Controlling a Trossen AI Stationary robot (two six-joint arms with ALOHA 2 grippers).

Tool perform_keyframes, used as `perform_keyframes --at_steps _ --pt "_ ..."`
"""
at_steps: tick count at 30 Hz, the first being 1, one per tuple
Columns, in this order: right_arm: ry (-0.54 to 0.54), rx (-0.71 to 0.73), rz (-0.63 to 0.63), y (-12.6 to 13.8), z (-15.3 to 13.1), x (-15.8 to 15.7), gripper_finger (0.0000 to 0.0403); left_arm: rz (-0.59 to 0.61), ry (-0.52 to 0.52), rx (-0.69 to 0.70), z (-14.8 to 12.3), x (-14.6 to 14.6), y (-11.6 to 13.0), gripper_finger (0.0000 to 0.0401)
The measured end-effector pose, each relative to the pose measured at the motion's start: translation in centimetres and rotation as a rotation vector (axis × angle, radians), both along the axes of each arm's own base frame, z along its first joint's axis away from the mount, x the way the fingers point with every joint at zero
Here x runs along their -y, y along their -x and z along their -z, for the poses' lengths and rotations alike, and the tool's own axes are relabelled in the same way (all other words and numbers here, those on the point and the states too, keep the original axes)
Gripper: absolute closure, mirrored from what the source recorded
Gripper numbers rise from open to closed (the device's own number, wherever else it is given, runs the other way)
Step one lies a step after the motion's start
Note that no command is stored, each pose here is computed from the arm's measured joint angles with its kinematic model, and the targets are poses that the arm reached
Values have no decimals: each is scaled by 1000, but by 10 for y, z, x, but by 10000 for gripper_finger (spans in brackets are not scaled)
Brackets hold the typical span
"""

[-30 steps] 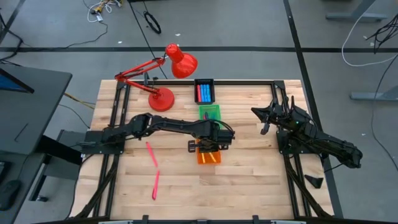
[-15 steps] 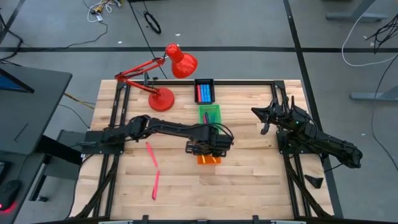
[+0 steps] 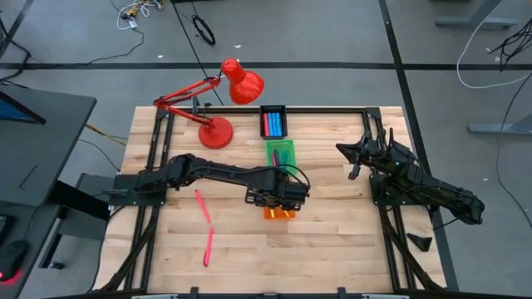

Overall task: Pick & Place Markers
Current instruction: Put the top pink pen into the orange bin

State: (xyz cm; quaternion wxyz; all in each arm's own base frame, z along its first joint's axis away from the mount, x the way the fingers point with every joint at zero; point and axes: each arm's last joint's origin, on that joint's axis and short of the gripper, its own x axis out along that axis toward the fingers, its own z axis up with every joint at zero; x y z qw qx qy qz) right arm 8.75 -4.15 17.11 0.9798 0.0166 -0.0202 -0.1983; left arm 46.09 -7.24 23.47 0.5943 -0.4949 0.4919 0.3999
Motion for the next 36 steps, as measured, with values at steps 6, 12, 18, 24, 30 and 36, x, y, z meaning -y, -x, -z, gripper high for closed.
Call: perform_keyframes --at_steps 6,12,18,24,30,36 --pt "0 0 0 0 0 0 392 5 0 -8 3 5 1 153" --pt "0 0 0 0 0 0 392 -16 1 -50 10 4 5 153" --pt "0 0 0 0 0 0 392 -43 -34 -28 1 0 7 153" --pt "0 0 0 0 0 0 392 -56 -35 -4 -8 -3 22 153" --pt "0 0 1 0 0 0 392 -156 5 29 -9 -8 59 153" --pt "0 0 0 0 0 0 392 -243 36 53 -5 -13 89 153"
